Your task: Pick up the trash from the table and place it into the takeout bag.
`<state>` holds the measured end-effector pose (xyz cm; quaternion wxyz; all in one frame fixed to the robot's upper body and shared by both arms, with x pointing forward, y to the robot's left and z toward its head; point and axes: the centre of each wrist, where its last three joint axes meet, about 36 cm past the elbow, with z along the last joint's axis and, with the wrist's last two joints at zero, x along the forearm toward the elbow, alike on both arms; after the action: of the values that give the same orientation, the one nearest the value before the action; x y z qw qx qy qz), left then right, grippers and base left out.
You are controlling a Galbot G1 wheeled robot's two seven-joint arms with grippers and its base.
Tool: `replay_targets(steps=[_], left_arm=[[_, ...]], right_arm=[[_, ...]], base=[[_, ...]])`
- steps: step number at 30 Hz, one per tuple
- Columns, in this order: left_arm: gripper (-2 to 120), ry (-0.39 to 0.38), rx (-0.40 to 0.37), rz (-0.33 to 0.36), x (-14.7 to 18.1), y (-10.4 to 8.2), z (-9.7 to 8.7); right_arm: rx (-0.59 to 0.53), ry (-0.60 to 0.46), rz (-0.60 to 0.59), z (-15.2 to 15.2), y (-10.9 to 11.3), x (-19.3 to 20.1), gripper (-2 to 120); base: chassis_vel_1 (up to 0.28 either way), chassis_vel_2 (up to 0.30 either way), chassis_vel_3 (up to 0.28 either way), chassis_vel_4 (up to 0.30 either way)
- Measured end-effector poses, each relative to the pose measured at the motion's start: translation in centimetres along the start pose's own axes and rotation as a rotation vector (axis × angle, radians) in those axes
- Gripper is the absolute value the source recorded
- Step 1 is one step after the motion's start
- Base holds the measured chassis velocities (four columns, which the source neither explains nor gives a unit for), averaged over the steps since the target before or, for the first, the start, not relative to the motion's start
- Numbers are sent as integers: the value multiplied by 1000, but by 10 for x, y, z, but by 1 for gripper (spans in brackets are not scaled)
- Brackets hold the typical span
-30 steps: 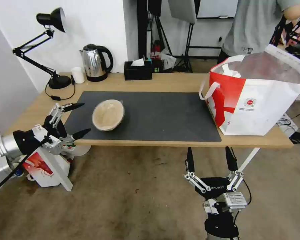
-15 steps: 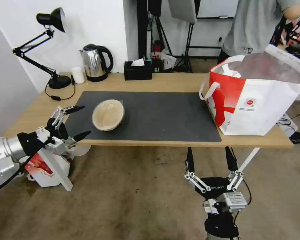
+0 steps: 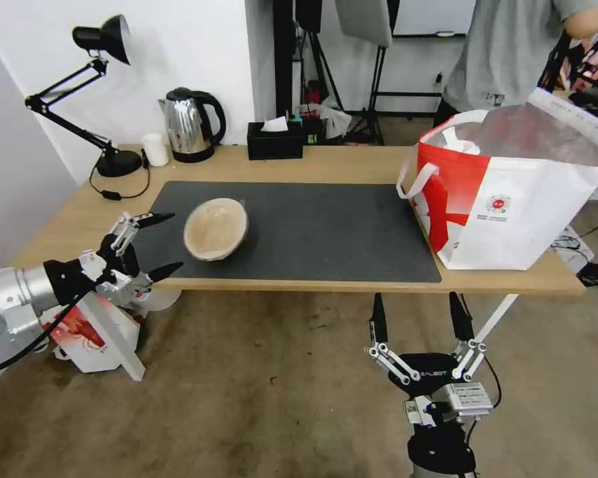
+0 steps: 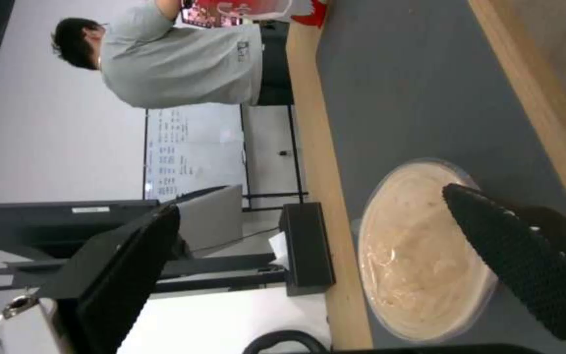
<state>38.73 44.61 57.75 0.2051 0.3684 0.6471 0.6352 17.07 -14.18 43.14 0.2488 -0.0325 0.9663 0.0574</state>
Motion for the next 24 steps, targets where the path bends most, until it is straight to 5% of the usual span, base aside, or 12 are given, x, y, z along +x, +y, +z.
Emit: replay_targets(steps=[24], left_arm=[[100, -14, -7, 32, -26, -10, 11]], right_arm=[[0, 0, 0, 0, 0, 0, 100]], base=[[0, 0, 0, 0]])
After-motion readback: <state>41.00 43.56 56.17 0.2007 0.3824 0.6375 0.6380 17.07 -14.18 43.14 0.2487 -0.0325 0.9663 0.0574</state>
